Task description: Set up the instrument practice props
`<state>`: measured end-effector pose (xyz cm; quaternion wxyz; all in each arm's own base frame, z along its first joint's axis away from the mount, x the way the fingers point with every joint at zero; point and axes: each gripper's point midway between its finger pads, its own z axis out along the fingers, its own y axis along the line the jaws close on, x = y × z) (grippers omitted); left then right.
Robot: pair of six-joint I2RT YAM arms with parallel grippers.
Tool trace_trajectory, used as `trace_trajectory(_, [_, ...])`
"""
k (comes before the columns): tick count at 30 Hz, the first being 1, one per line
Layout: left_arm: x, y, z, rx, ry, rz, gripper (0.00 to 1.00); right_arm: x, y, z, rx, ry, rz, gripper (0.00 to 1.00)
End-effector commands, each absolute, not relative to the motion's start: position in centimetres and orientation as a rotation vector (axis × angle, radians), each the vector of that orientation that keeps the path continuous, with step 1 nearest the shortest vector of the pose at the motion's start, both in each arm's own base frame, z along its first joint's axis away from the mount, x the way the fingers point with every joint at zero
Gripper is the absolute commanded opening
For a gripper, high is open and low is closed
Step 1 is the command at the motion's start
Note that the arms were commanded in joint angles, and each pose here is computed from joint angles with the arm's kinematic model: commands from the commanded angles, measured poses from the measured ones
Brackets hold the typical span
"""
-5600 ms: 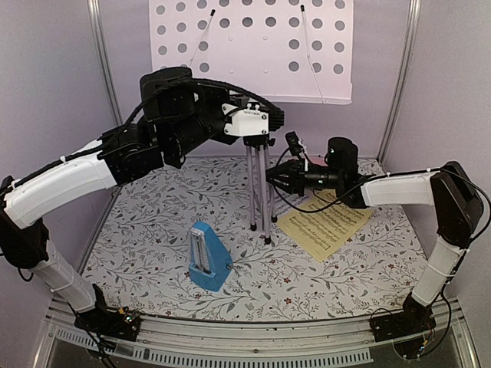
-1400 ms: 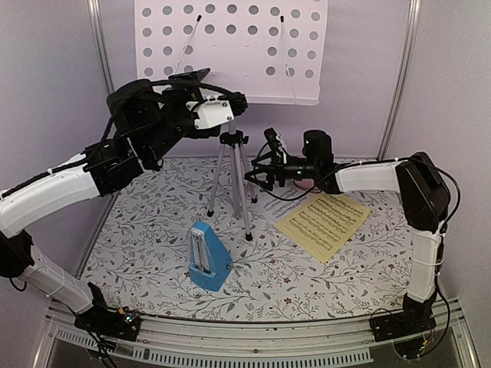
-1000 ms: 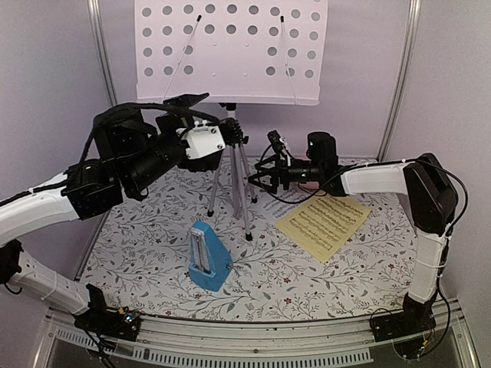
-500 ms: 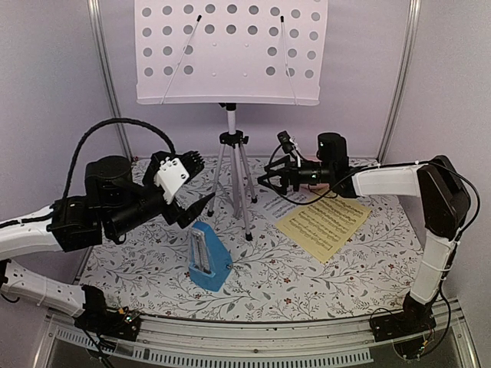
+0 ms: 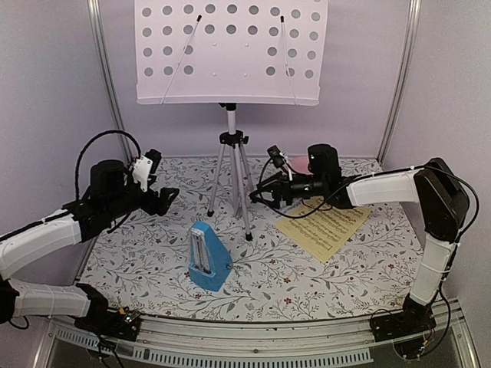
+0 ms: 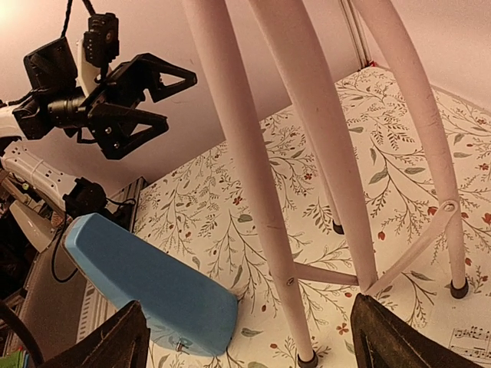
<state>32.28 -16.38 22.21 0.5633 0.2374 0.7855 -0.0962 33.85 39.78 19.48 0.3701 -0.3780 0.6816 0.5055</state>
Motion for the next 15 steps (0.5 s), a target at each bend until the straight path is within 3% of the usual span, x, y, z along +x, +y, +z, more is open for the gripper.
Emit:
trace_trajectory(1, [34.5, -16.9, 21.9, 0.576, 1.789, -0.35, 0.87, 33.4, 40.1, 19.9, -0.902, 1.78, 1.282, 0.92])
trace_trajectory(8, [37.5, -18.4, 19.6, 0.685, 1.788, -0.413, 0.76, 32.9, 41.2, 17.2, -0.883, 1.843, 1.23, 0.91])
trace_trajectory(15, [39.1, -20.2, 17.4, 0.769, 1.798, -0.464, 0.77, 32.5, 42.9, 14.9, -0.902, 1.878, 1.226, 0.88])
